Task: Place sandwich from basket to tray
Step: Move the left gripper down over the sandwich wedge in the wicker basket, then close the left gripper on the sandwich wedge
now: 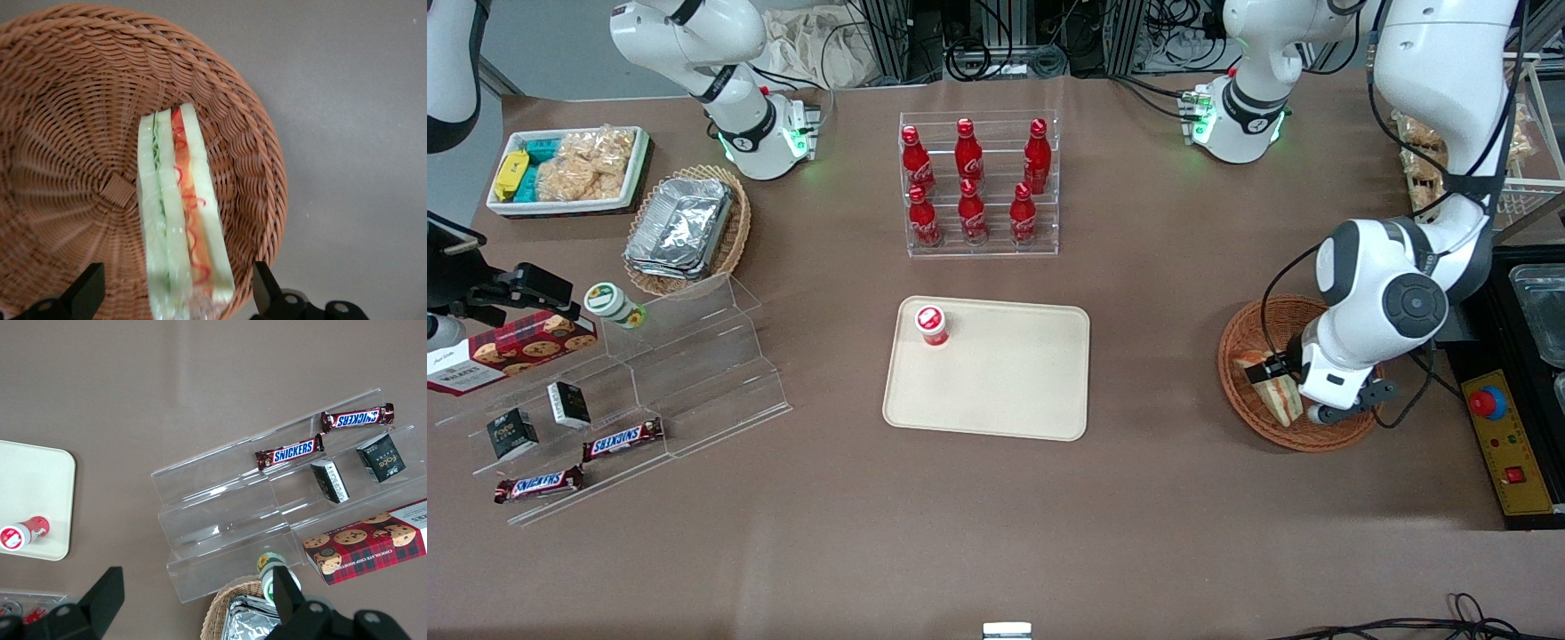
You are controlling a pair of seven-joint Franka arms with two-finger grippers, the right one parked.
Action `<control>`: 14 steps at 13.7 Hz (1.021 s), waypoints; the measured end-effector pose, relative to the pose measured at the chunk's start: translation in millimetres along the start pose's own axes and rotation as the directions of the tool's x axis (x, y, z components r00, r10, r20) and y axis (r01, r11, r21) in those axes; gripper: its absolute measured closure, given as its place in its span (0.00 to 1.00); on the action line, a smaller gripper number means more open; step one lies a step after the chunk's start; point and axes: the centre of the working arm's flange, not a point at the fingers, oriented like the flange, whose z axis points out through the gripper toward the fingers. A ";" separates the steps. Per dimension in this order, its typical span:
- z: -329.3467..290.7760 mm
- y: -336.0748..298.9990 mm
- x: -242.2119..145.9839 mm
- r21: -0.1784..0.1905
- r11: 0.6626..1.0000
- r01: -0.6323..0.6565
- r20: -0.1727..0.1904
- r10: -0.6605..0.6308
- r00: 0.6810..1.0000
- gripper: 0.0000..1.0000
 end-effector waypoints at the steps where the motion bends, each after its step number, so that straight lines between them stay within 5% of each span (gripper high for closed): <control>1: 9.2 -0.4 -0.6 -0.006 1.000 0.007 -0.008 -0.007 1.000 0.00; 3: 25.8 -0.6 -1.6 -0.009 1.000 0.017 -0.008 -0.017 1.000 0.07; 8: 16.4 0.1 1.3 -0.004 1.000 0.030 -0.005 -0.030 1.000 0.60; 11: -51.4 4.2 11.7 0.033 0.999 -0.012 0.027 0.011 1.000 0.79; 14: -156.5 9.4 15.8 0.053 0.997 -0.056 0.046 0.054 0.997 0.80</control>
